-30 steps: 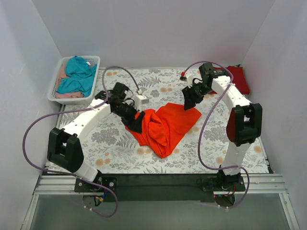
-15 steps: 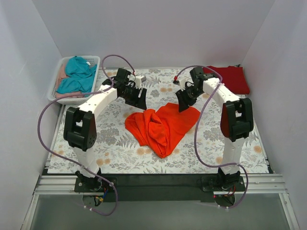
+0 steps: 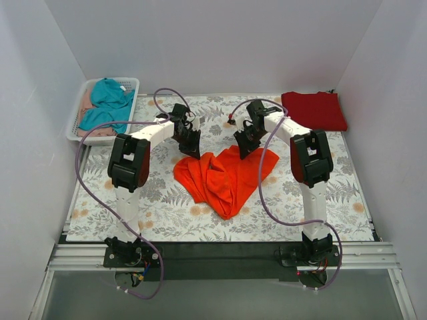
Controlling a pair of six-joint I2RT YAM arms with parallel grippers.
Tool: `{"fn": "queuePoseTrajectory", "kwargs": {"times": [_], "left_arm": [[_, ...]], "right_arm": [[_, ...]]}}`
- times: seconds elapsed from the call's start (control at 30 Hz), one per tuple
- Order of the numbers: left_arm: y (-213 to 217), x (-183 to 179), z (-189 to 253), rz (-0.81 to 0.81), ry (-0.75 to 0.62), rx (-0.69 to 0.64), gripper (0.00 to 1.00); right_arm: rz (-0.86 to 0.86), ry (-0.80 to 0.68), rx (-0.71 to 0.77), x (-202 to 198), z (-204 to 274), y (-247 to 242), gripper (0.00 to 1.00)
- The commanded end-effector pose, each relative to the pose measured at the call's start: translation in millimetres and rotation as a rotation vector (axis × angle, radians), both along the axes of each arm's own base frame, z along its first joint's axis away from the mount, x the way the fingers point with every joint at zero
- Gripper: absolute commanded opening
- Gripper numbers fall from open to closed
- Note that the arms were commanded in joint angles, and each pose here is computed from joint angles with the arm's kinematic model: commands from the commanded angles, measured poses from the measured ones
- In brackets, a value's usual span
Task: Fold and stack the t-shirts
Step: Flatten the tshirt out
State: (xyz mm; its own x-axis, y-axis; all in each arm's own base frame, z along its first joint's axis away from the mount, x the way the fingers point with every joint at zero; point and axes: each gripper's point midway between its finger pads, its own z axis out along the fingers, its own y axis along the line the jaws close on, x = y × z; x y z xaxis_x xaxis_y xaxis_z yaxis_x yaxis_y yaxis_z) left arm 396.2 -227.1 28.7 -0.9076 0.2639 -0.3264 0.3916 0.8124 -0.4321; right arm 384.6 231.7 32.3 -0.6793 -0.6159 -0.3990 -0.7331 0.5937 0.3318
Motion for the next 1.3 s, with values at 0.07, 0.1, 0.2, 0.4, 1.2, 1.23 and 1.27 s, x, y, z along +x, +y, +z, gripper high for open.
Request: {"fn": "queuePoseTrajectory", "kwargs": {"times": [0.07, 0.1, 0.2, 0.4, 1.2, 1.23, 1.27], "left_arm": [[32.0, 18.1, 55.3, 0.104, -0.09, -0.067, 0.0], [52.7, 19.8, 59.8, 0.15, -0.09, -0.072, 0.0], [87.7, 17.9, 98.7, 0.187, -0.188, -0.076, 0.0], [114.6, -52.2, 102.6, 0.101, -0.176, -0.04, 0.0], [147.7, -115.0, 28.7, 0.158, 0.041, 0.142, 0.0], [147.6, -114.6, 28.7, 0.159, 0.041, 0.141, 0.0], [147.5, -112.3, 29.8, 0.164, 0.039, 0.141, 0.0]], "right_arm": [[-0.026, -0.03, 0.005, -2.2, 30.8, -12.9, 0.01], [-0.031, -0.034, 0.006, -5.2, 38.0, -17.7, 0.01], [-0.042, -0.11, 0.014, -21.3, 78.1, -42.0, 0.01], [0.017, -0.017, -0.104, -114.8, 40.8, -95.0, 0.01], [0.056, 0.105, 0.191, -55.1, 75.1, -26.3, 0.66], [0.078, 0.112, 0.19, -57.5, 72.2, -20.2, 0.68], [0.088, 0.119, 0.196, -58.4, 70.6, -16.4, 0.68]]}}
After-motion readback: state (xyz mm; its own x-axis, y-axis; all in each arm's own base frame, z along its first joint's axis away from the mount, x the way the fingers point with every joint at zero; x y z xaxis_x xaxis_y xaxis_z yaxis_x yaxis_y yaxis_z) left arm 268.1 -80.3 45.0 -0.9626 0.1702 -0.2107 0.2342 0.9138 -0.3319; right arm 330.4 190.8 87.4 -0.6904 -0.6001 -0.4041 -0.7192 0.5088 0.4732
